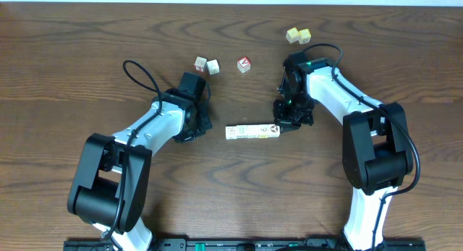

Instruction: Lift 5 blocks

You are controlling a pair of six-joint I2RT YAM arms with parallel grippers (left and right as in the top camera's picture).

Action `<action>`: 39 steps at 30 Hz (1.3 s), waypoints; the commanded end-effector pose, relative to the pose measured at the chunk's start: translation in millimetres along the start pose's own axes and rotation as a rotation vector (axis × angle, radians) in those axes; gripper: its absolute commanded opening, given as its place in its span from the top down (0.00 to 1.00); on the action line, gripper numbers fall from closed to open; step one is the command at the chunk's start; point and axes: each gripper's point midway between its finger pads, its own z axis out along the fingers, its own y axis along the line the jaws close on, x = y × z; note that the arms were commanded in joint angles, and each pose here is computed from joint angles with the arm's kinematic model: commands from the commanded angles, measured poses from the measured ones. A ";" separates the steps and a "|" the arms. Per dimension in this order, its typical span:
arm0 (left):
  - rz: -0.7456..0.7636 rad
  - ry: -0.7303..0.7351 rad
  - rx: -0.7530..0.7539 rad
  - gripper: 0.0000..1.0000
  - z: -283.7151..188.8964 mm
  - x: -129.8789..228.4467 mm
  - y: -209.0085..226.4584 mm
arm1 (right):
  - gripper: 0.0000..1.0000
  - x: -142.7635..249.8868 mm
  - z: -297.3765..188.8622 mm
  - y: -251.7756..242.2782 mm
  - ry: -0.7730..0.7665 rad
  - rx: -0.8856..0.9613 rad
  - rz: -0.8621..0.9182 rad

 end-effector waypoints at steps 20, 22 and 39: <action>0.007 -0.032 -0.012 0.93 -62.1 -15.0 43.4 | 0.99 -8.0 -18.0 -70.7 0.003 0.034 0.164; 0.008 -0.070 0.007 0.93 -80.5 -18.0 45.7 | 0.99 -6.8 -23.4 -78.7 0.004 0.025 0.192; 0.007 -0.228 0.100 0.85 -149.8 -16.7 44.6 | 0.99 21.6 -60.8 -81.6 -0.144 0.025 0.202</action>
